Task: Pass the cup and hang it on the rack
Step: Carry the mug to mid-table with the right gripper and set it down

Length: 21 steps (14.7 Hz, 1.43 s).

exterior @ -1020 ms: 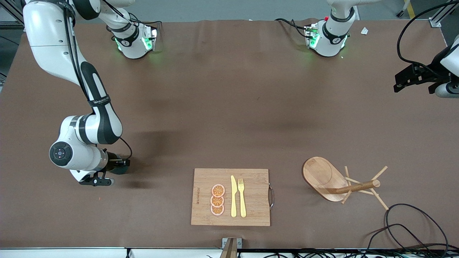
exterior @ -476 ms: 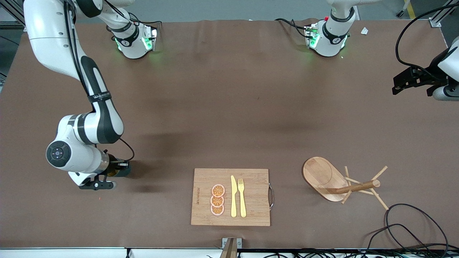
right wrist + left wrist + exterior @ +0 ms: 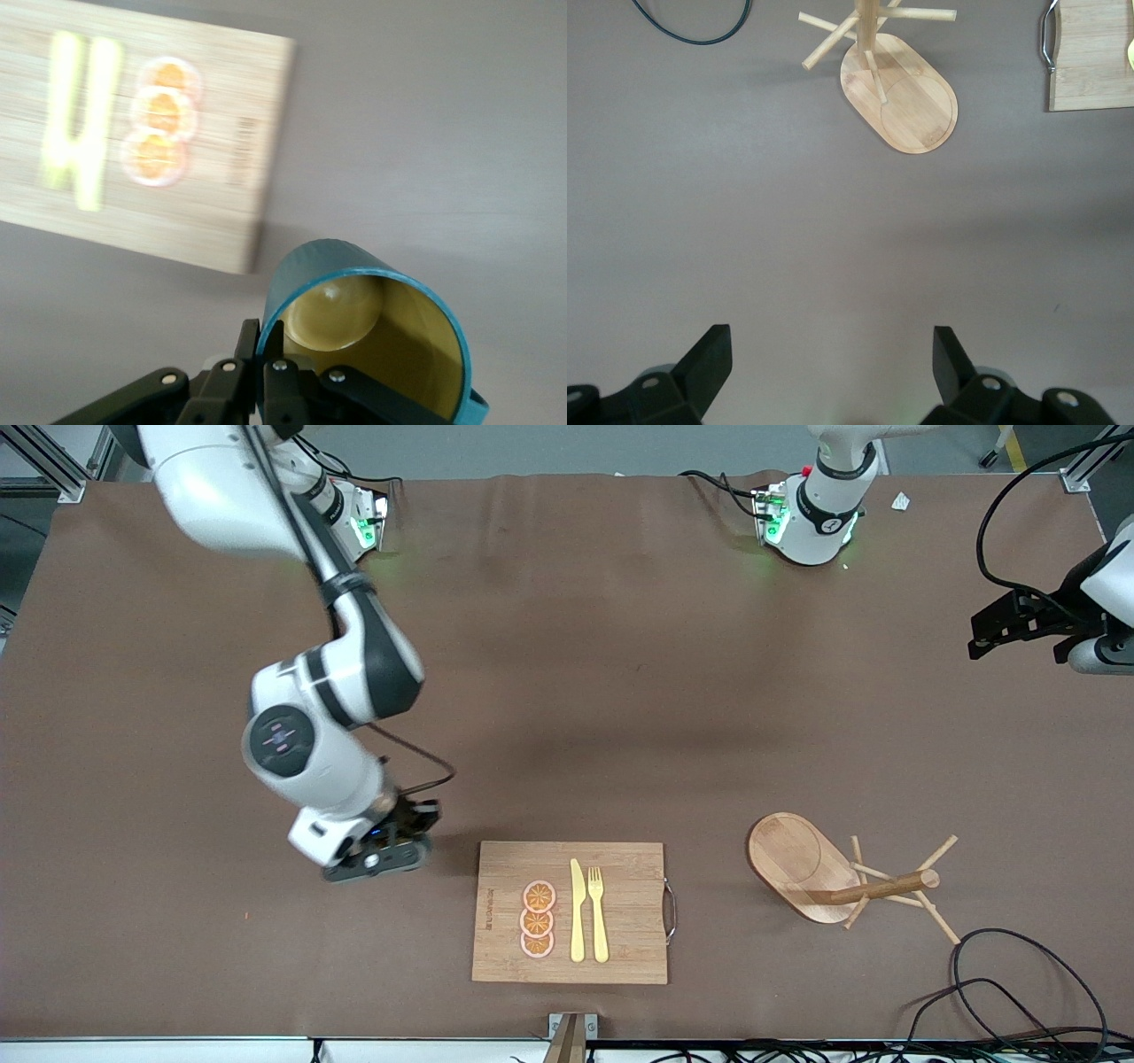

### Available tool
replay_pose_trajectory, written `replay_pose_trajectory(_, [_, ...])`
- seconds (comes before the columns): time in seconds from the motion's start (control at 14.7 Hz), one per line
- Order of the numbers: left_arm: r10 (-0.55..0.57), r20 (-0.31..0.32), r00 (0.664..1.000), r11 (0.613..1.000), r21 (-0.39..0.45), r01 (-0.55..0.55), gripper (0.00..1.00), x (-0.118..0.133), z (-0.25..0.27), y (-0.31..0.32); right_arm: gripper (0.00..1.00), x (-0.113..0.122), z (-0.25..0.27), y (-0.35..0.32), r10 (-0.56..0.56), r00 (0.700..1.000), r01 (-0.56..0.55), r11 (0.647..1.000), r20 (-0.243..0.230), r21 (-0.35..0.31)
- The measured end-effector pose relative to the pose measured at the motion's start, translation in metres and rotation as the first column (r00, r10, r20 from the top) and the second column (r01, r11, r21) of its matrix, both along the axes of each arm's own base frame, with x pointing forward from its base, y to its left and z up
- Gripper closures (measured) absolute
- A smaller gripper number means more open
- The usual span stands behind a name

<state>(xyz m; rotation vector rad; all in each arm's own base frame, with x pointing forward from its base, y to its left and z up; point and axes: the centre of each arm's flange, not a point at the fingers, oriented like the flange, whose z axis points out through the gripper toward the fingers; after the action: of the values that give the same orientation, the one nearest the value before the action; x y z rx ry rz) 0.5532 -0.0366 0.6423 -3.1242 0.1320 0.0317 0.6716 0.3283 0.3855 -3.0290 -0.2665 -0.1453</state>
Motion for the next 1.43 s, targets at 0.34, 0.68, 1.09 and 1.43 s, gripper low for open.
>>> replay_pose_trajectory(0.34, [0.000,0.001,1.000,1.000,0.000,0.000,0.00,0.000,0.000,0.000,0.96,-0.070,-0.016,0.161,-0.124,0.992,0.120,0.988,0.029,0.102])
replay_pose_trajectory(0.68, [-0.005,-0.010,1.000,1.000,-0.001,0.005,0.00,0.004,-0.006,-0.003,0.96,-0.119,-0.078,0.243,-0.245,0.969,0.237,0.953,0.018,0.187])
replay_pose_trajectory(1.09, [-0.009,-0.041,0.999,1.000,-0.004,0.009,0.00,0.013,-0.024,-0.004,0.92,-0.139,-0.128,0.269,-0.265,0.964,0.256,0.944,0.012,0.209])
replay_pose_trajectory(1.43, [-0.011,-0.040,0.999,1.000,-0.005,0.011,0.00,0.013,-0.023,-0.005,0.48,-0.130,-0.114,0.263,-0.272,0.962,0.267,0.949,0.003,0.167])
